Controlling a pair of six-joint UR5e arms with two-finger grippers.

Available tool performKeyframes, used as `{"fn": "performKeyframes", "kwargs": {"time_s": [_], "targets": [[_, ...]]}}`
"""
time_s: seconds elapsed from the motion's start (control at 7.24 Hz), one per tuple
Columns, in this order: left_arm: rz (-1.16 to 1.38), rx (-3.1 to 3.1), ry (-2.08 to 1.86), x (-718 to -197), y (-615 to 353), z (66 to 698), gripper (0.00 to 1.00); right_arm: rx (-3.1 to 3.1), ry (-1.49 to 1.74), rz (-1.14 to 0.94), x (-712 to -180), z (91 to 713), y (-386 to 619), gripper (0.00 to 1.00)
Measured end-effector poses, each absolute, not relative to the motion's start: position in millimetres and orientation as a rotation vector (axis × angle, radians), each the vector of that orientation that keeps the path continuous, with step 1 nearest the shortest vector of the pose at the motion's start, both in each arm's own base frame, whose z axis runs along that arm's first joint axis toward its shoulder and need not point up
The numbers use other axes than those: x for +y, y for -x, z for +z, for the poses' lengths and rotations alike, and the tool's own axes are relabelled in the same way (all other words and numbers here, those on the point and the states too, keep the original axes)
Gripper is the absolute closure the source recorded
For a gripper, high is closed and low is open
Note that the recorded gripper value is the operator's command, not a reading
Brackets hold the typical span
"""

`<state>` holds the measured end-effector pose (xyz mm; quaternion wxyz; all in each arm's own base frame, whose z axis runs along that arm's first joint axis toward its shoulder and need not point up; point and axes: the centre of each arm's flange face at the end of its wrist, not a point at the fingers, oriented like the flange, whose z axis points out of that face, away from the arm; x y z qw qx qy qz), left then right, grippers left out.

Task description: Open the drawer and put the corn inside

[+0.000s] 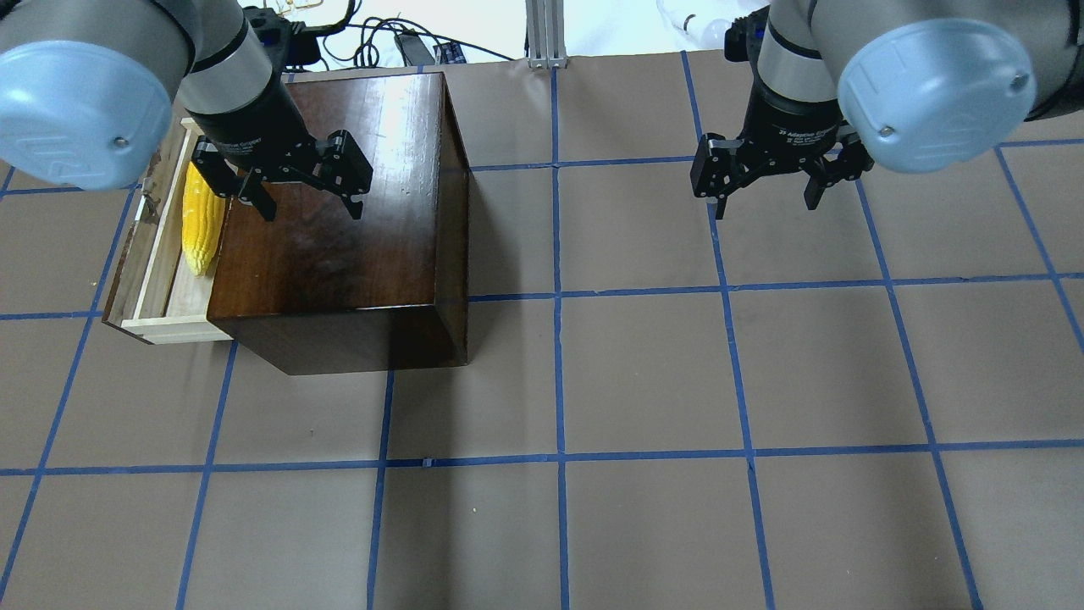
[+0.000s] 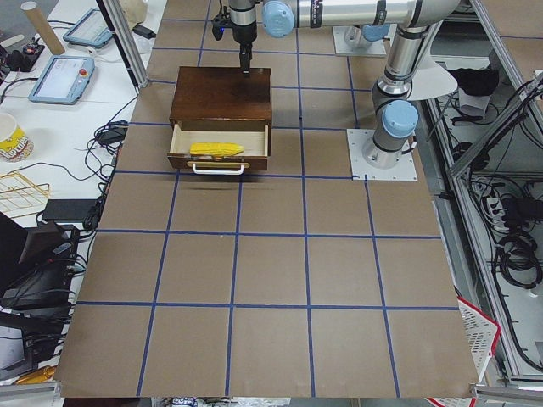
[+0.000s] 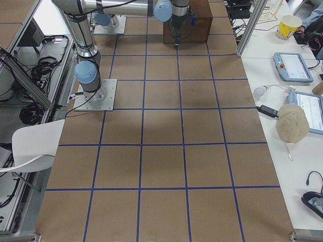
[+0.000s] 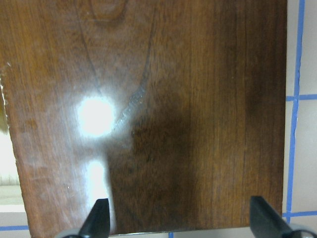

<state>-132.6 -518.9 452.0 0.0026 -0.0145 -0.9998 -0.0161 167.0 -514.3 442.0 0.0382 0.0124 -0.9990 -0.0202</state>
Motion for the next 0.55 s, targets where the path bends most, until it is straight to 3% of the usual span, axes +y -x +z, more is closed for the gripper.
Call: {"fn": "performKeyframes", "kwargs": {"time_s": [0.55], "targets": [[-0.03,-3.135,0.043,-514.3,132.0,457.4,0.0,-3.064,-0.038,-0.062,-514.3,442.0,-166.9,0.0]]}}
